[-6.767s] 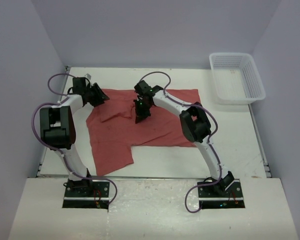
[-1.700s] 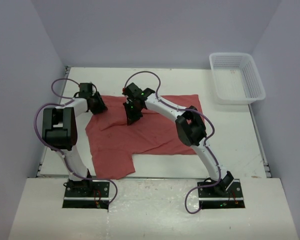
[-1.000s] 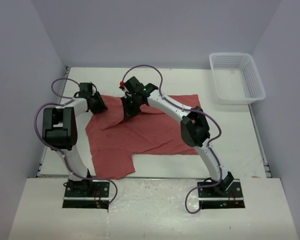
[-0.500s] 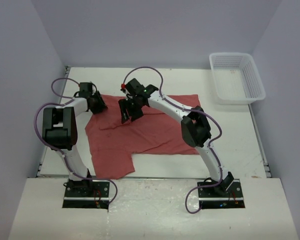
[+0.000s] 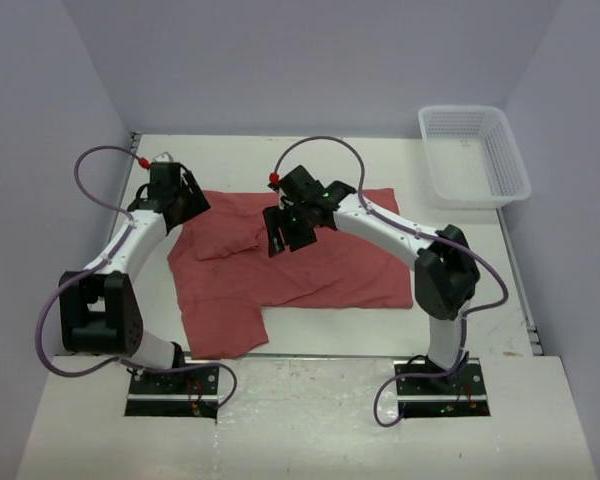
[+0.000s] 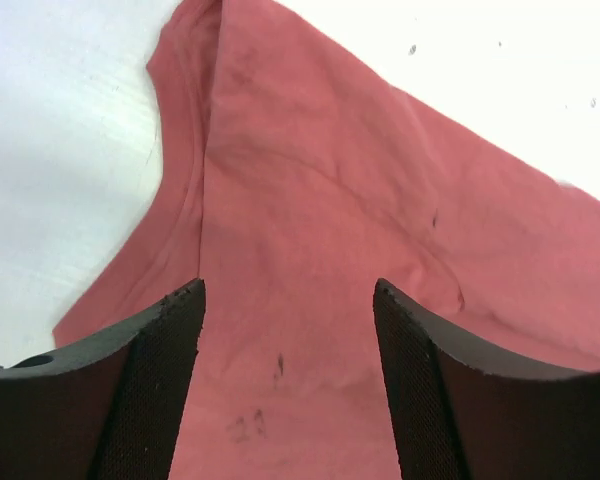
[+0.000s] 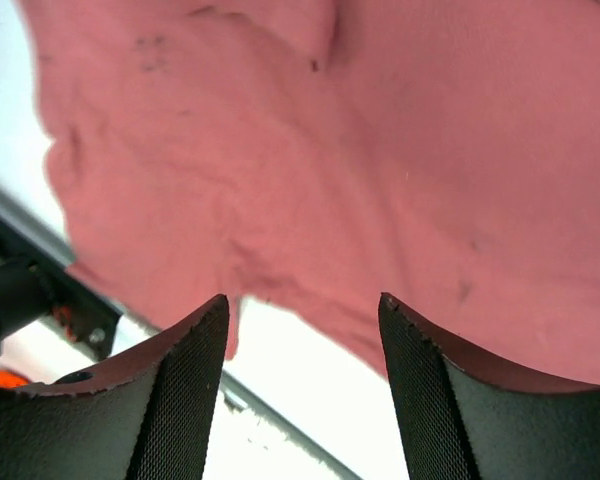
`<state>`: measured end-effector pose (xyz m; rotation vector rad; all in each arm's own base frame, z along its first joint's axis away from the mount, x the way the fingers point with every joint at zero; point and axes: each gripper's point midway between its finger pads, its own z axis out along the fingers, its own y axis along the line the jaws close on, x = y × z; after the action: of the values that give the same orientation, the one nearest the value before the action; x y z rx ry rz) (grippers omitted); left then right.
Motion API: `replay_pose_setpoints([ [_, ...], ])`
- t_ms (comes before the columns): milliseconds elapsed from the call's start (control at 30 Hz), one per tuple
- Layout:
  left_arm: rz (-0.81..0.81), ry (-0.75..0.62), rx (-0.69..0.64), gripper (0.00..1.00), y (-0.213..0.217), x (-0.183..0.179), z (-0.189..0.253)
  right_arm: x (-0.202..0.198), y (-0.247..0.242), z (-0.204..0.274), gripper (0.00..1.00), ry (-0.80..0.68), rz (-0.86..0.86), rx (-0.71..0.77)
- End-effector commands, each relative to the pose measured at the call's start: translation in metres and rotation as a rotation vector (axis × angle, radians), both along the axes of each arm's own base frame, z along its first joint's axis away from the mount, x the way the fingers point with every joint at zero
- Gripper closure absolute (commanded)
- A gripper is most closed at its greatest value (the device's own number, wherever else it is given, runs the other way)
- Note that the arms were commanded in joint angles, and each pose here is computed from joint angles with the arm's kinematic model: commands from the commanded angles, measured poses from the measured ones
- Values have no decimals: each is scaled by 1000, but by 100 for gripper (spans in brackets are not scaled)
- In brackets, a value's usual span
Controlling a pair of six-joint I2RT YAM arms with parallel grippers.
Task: Fold and stack the t-shirts
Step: Fold the flattened tshirt in 1/3 of the way
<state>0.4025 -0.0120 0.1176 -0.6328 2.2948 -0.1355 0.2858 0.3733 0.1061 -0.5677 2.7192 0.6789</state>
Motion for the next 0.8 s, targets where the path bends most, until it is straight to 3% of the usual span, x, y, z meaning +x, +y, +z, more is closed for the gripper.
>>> replay_pose_setpoints([
  [0,54,59,41,30,9,-30,-9,-4,-12,55,38,-127,-19,78],
  [200,-13,109,-65,46,-13,-60,-29,-29,-60,84,46,-221,-66,68],
  [467,-26,114,-108,42,-19,-80,-42,-55,-102,106,45,-274,-115,115],
  [767,-9,137,-72,45,-12,-81,-59,-70,-121,124,45,-312,-126,160],
])
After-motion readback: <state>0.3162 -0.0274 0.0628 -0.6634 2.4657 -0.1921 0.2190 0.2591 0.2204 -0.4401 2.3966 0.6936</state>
